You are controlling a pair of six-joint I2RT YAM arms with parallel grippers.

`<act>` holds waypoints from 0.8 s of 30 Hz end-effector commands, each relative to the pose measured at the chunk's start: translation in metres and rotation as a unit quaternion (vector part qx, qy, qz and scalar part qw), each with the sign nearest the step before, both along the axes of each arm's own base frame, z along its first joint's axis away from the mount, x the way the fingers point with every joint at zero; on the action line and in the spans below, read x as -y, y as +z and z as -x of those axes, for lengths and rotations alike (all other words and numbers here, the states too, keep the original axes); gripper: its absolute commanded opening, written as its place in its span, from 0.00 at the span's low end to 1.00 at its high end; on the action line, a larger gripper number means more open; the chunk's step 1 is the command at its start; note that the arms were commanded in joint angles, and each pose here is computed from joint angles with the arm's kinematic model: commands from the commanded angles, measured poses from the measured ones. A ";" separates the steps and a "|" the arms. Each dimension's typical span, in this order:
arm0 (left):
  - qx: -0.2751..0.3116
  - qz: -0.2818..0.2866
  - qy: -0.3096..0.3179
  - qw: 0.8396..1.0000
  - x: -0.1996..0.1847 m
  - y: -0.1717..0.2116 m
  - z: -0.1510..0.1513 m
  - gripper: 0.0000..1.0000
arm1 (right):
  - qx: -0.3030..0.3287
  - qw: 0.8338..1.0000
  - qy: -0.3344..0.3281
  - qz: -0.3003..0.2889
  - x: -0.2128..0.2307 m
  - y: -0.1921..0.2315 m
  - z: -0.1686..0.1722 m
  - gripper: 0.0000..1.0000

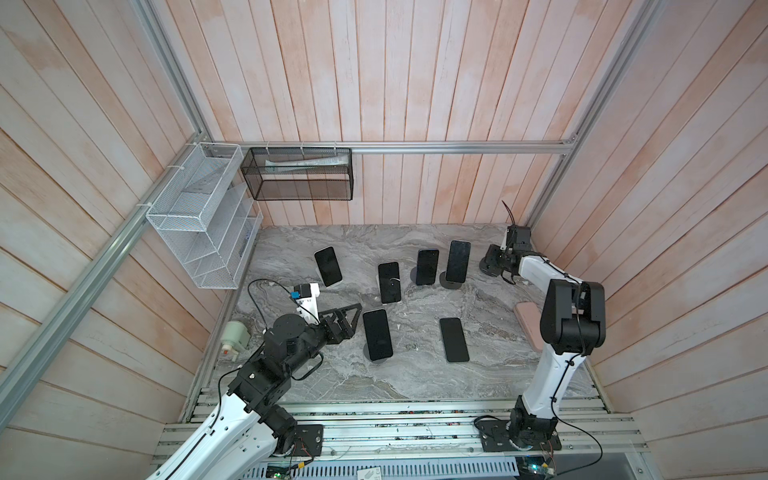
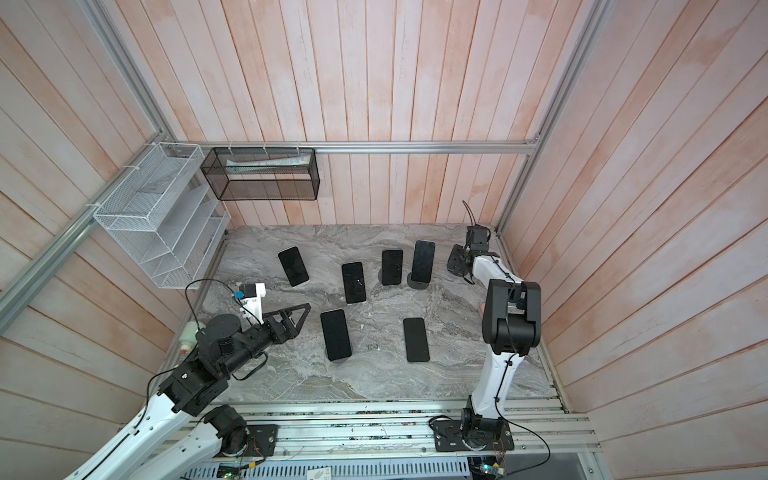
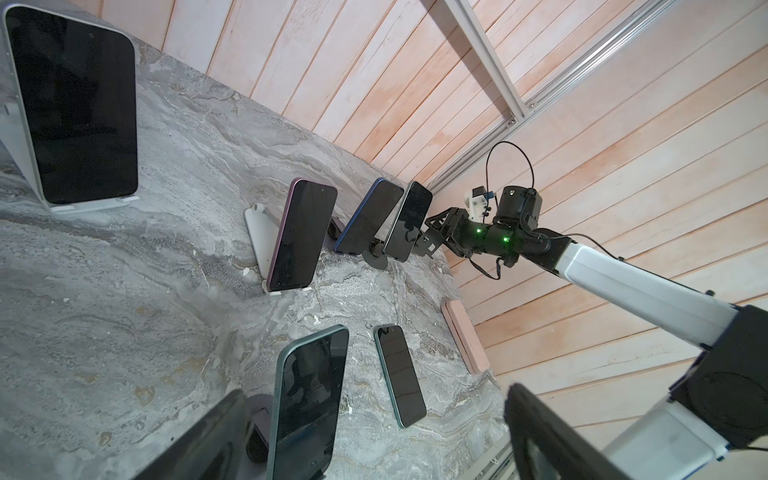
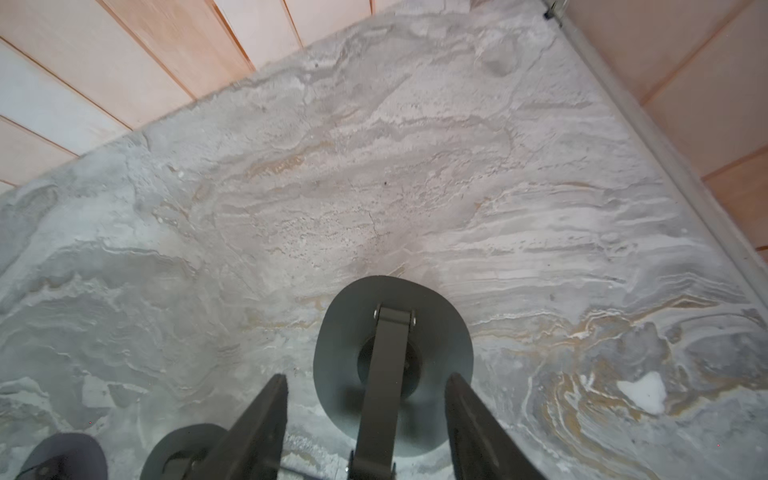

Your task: Remove the phone from the phone stand

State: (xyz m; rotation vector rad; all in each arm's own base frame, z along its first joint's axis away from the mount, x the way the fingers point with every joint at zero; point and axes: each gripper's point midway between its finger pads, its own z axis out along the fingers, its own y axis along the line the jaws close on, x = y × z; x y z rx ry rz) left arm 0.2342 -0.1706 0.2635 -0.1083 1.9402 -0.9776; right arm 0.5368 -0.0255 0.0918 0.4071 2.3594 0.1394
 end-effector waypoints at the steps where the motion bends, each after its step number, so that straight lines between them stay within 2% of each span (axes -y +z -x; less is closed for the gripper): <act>1: -0.007 0.011 -0.002 1.000 -0.001 0.006 0.005 0.97 | -0.045 0.998 0.019 -0.026 -0.008 -0.021 0.011 0.62; 7: -0.017 0.005 -0.012 1.000 0.000 0.012 0.010 0.97 | -0.084 0.996 0.016 -0.027 -0.005 -0.034 0.021 0.81; 11: -0.018 0.004 -0.014 1.000 -0.002 0.019 0.014 0.97 | -0.066 0.998 -0.007 -0.020 0.001 0.000 0.030 0.86; 18: -0.042 -0.002 0.004 0.999 -0.004 0.025 0.008 0.97 | -0.021 0.998 -0.044 -0.043 -0.002 0.069 0.068 0.86; 21: -0.076 0.000 0.035 0.997 -0.009 0.008 0.001 0.97 | 0.000 0.997 -0.039 -0.064 -0.026 0.093 0.088 0.83; 24: -0.103 0.024 0.062 0.992 -0.013 -0.006 -0.002 0.97 | 0.009 0.999 -0.013 -0.038 -0.056 0.108 0.115 0.82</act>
